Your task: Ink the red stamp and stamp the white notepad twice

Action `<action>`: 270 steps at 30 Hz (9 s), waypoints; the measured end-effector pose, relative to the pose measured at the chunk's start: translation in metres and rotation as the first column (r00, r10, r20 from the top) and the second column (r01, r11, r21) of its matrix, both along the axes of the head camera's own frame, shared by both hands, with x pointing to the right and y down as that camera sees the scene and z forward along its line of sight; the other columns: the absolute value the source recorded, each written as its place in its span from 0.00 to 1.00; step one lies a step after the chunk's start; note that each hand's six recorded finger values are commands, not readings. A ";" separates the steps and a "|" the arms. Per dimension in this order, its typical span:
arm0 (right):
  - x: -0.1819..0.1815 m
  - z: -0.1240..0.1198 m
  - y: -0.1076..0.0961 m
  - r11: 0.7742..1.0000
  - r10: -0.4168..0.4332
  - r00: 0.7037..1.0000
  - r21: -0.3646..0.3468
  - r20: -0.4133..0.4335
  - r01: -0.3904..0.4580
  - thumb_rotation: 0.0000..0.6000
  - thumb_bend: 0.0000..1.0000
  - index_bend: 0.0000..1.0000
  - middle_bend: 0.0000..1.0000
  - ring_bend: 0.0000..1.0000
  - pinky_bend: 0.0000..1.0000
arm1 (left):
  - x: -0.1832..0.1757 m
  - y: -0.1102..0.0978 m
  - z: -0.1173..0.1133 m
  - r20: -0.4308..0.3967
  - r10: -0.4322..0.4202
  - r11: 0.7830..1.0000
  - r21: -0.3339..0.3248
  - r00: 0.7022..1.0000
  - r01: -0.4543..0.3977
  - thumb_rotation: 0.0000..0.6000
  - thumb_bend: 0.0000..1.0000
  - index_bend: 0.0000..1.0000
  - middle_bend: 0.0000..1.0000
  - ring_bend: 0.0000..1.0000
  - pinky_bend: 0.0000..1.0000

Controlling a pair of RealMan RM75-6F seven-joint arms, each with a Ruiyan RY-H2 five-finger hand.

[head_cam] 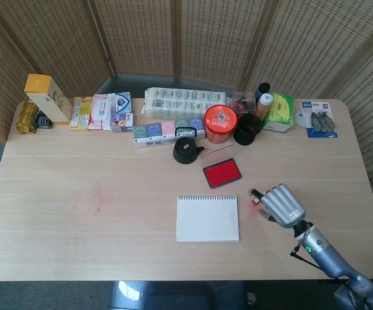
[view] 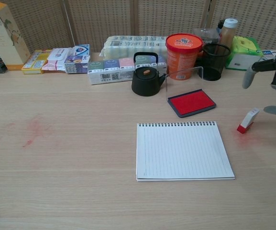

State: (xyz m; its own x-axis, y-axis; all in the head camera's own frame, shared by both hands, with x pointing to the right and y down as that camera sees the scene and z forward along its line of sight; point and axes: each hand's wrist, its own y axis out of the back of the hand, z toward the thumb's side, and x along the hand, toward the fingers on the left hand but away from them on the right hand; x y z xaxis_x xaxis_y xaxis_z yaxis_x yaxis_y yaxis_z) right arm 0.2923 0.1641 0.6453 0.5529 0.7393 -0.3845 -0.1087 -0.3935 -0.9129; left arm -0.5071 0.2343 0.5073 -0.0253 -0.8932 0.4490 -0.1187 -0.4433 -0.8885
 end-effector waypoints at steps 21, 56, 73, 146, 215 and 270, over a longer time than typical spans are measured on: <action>0.008 0.054 -0.009 0.995 -0.092 0.983 -0.061 -0.157 0.084 1.00 0.36 0.39 1.00 1.00 1.00 | -0.002 -0.002 0.015 0.021 -0.012 0.999 -0.047 1.000 0.013 1.00 0.00 0.00 0.00 0.00 0.01; 0.034 0.086 -0.020 0.995 -0.007 0.987 -0.104 -0.160 -0.010 1.00 0.39 0.51 1.00 1.00 1.00 | 0.002 0.000 0.021 0.030 -0.008 0.997 -0.071 1.000 0.010 1.00 0.00 0.00 0.00 0.00 0.01; 0.036 0.089 -0.019 0.984 0.078 0.991 -0.153 -0.106 -0.094 1.00 0.44 0.60 1.00 1.00 1.00 | 0.002 0.001 0.022 0.032 -0.007 0.997 -0.073 0.999 0.010 1.00 0.00 0.00 0.00 0.00 0.01; -0.121 0.103 -0.106 0.959 0.210 0.968 -0.164 -0.137 -0.231 1.00 0.49 0.63 1.00 1.00 1.00 | -0.007 -0.001 0.036 0.004 -0.036 0.990 -0.137 0.999 0.036 1.00 0.00 0.00 0.00 0.00 0.01; -0.156 0.020 -0.082 0.982 0.131 0.990 -0.127 -0.059 -0.138 1.00 0.50 0.64 1.00 1.00 1.00 | 0.002 0.002 0.033 -0.032 -0.003 0.990 -0.143 0.999 -0.002 1.00 0.00 0.00 0.00 0.00 0.01; -0.117 0.086 0.009 0.948 0.063 0.960 -0.286 -0.274 -0.143 1.00 0.54 0.77 1.00 1.00 1.00 | 0.005 0.005 0.041 -0.014 0.007 0.985 -0.172 1.000 -0.009 1.00 0.00 0.00 0.00 0.00 0.01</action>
State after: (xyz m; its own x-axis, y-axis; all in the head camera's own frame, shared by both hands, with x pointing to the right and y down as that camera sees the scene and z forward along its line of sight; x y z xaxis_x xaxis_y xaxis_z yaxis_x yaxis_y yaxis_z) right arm 0.1751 0.1733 0.7311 0.3320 0.6147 -0.7155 -0.2683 -0.6656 -0.6964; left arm -0.5021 0.2395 0.5479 -0.0115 -0.8028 0.5961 -0.1261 -0.5902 -0.7973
